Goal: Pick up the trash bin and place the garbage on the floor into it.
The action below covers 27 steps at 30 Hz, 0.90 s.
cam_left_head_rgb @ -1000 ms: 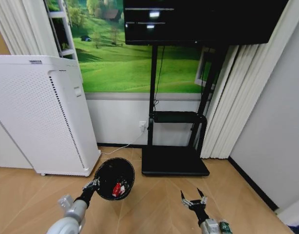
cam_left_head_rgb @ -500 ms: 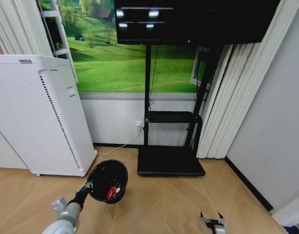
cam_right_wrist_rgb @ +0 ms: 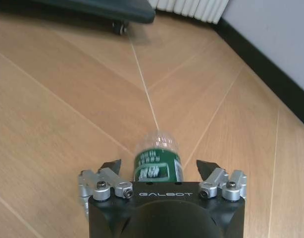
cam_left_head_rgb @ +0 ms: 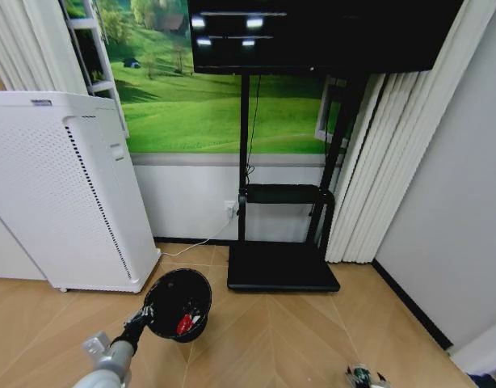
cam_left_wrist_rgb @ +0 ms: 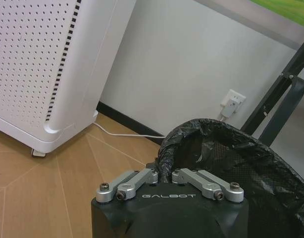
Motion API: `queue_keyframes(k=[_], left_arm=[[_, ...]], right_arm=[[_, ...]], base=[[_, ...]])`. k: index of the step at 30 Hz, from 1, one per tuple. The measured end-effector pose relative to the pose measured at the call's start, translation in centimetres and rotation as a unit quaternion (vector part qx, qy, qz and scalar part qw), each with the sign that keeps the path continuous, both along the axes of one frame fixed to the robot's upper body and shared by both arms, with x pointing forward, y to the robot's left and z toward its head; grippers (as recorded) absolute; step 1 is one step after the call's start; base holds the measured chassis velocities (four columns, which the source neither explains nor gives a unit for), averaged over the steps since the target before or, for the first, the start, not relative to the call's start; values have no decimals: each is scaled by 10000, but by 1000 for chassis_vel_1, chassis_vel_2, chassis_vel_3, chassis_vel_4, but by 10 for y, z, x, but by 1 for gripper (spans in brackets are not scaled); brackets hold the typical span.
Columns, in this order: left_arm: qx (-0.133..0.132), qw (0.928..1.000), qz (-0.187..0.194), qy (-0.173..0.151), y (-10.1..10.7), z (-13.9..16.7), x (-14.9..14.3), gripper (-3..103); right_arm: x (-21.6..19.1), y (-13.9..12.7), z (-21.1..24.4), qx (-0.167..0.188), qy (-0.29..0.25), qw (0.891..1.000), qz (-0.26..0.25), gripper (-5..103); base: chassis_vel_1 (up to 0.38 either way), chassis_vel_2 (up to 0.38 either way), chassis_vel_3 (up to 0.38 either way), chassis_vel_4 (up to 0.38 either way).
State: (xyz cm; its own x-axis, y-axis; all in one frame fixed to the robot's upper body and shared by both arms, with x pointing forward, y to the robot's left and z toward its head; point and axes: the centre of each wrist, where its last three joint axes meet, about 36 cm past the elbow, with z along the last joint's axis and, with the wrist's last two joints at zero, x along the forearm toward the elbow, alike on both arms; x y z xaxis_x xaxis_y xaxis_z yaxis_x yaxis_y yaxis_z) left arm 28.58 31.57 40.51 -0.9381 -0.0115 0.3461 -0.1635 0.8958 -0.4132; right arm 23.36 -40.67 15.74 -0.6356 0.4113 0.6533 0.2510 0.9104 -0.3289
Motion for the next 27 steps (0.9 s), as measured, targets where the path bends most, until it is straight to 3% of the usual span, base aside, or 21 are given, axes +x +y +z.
queue_keyframes(k=[2,3,4,6,8,10,20,27], left_arm=[[-5,10000,-9,-2,-1,0,0,7],[-13,10000,-13,-11,-2,0,0,7],[-13,10000,-13,-11,-2,0,0,7],[-18,10000,-21,-19,-3,0,0,7],[-16,10000,-22,-22,-3,0,0,7],[-2,10000,-4,-36,-2,1,1,7],[4,10000,9,-33,-2,1,0,7],[9,10000,9,-51,-1,2,0,7]], right_arm=[[-1,-4,-4,18,80,10000,6,83],[-3,-9,-7,74,174,9998,57,72],[-3,-9,-7,74,174,9998,57,72],[-6,-15,-14,123,354,9993,51,61],[-6,-16,-16,133,370,9992,50,61],[-6,-16,-17,179,384,9991,68,45],[-5,-6,-11,319,277,9990,140,25],[-5,-4,-11,336,268,9990,130,25]], base=[[0,0,0,0],[0,0,0,0],[0,0,0,0],[0,0,0,0],[0,0,0,0],[0,0,0,0],[0,0,0,0],[0,0,0,0]])
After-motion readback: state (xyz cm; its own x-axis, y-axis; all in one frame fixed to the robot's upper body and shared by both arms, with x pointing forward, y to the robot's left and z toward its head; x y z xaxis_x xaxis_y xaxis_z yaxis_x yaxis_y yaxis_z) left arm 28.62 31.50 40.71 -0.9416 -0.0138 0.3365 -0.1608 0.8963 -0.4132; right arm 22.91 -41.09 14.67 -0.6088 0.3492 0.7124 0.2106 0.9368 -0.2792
